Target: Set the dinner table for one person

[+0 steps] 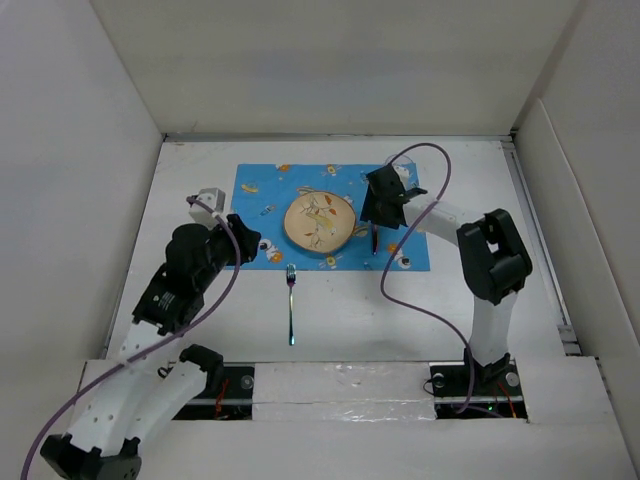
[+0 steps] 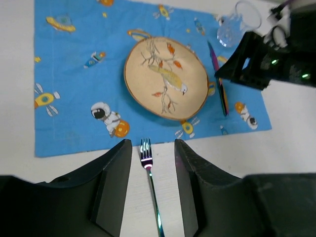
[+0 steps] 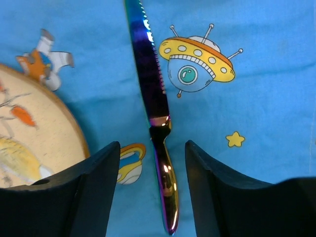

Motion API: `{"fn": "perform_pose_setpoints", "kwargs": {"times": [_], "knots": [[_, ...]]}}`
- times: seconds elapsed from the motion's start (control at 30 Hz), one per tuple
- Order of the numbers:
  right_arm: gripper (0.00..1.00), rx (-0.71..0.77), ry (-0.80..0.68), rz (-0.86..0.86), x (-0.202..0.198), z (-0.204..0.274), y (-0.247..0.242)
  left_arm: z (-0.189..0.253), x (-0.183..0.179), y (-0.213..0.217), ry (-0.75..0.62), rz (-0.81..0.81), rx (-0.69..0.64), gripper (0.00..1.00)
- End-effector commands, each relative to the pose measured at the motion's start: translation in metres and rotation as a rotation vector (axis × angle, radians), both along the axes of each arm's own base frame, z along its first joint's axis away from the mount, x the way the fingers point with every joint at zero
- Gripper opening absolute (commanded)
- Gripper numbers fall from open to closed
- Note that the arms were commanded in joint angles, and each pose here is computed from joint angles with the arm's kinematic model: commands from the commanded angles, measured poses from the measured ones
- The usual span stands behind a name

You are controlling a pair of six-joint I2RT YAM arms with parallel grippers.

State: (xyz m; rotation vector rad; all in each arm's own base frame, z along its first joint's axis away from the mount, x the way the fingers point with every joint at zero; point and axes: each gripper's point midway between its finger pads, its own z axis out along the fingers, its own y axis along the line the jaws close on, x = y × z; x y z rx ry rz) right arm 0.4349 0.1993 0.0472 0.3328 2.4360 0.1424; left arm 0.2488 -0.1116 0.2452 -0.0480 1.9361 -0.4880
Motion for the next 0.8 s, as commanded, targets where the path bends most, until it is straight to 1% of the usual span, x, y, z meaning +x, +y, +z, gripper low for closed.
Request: {"fn": "perform_pose_setpoints", "kwargs": {"times": [0.0, 0.03, 0.07, 0.1, 0.13, 0.17, 0.2, 0.23, 0.27, 0.3, 0.33, 0.37, 0.4, 0.43, 0.47, 0.5, 0.57, 0.6, 0.7, 0.77], "knots": [[0.63, 0.071, -0.191, 0.039, 0.012, 0.081, 0.003, 0.009, 0.006, -0.014, 0.011, -0.057, -0.023, 0.37], [0.63, 0.07, -0.205, 0.05, 0.006, 0.087, 0.0, 0.002, 0.006, -0.025, 0.042, -0.081, 0.0, 0.37], [0.63, 0.086, -0.27, 0.063, 0.003, 0.117, -0.002, 0.006, 0.009, -0.027, 0.04, -0.064, 0.018, 0.37], [0.63, 0.098, -0.305, 0.078, -0.004, 0.131, -0.001, 0.002, 0.011, -0.025, 0.058, -0.038, 0.046, 0.37], [0.62, 0.103, -0.338, 0.08, -0.009, 0.143, -0.005, -0.007, 0.015, -0.031, 0.094, -0.028, 0.069, 0.37], [0.59, 0.098, -0.354, 0.109, -0.024, 0.142, -0.001, -0.003, 0.009, -0.048, 0.101, -0.07, 0.077, 0.38], [0.51, 0.122, -0.43, 0.107, -0.037, 0.174, -0.007, -0.01, 0.007, -0.047, 0.119, -0.026, 0.131, 0.39], [0.39, 0.102, -0.464, 0.09, -0.059, 0.177, -0.021, -0.02, -0.004, -0.067, 0.159, 0.012, 0.151, 0.4], [0.39, 0.102, -0.465, 0.09, -0.059, 0.177, -0.021, -0.02, -0.018, -0.085, 0.154, -0.063, 0.157, 0.4], [0.15, 0.141, -0.529, 0.094, -0.074, 0.203, -0.025, -0.028, -0.023, -0.077, 0.161, 0.02, 0.214, 0.41], [0.07, 0.167, -0.542, 0.116, -0.084, 0.207, -0.026, -0.037, -0.029, -0.082, 0.18, 0.048, 0.216, 0.43], [0.03, 0.191, -0.563, 0.131, -0.091, 0.21, -0.026, -0.051, -0.037, -0.084, 0.229, 0.096, 0.157, 0.45], [0.01, 0.205, -0.552, 0.158, -0.103, 0.198, -0.023, -0.062, -0.044, -0.089, 0.257, 0.086, 0.135, 0.46], [0.01, 0.231, -0.589, 0.162, -0.113, 0.208, -0.028, -0.068, -0.048, -0.09, 0.274, 0.081, 0.095, 0.46], [0.01, 0.237, -0.597, 0.159, -0.118, 0.208, -0.031, -0.095, -0.055, -0.087, 0.316, 0.092, 0.091, 0.49], [0.03, 0.232, -0.584, 0.17, -0.124, 0.197, -0.033, -0.102, -0.057, -0.093, 0.343, 0.08, 0.043, 0.51], [0.08, 0.237, -0.604, 0.189, -0.134, 0.201, -0.037, -0.128, -0.065, -0.088, 0.398, 0.098, 0.053, 0.52], [0.12, 0.23, -0.595, 0.193, -0.137, 0.196, -0.038, -0.136, -0.068, -0.085, 0.429, 0.124, 0.041, 0.52], [0.18, 0.222, -0.604, 0.211, -0.139, 0.193, -0.039, -0.155, -0.076, -0.082, 0.473, 0.131, 0.044, 0.52], [0.2, 0.224, -0.596, 0.219, -0.138, 0.188, -0.04, -0.167, -0.079, -0.083, 0.496, 0.121, 0.061, 0.52]]}}
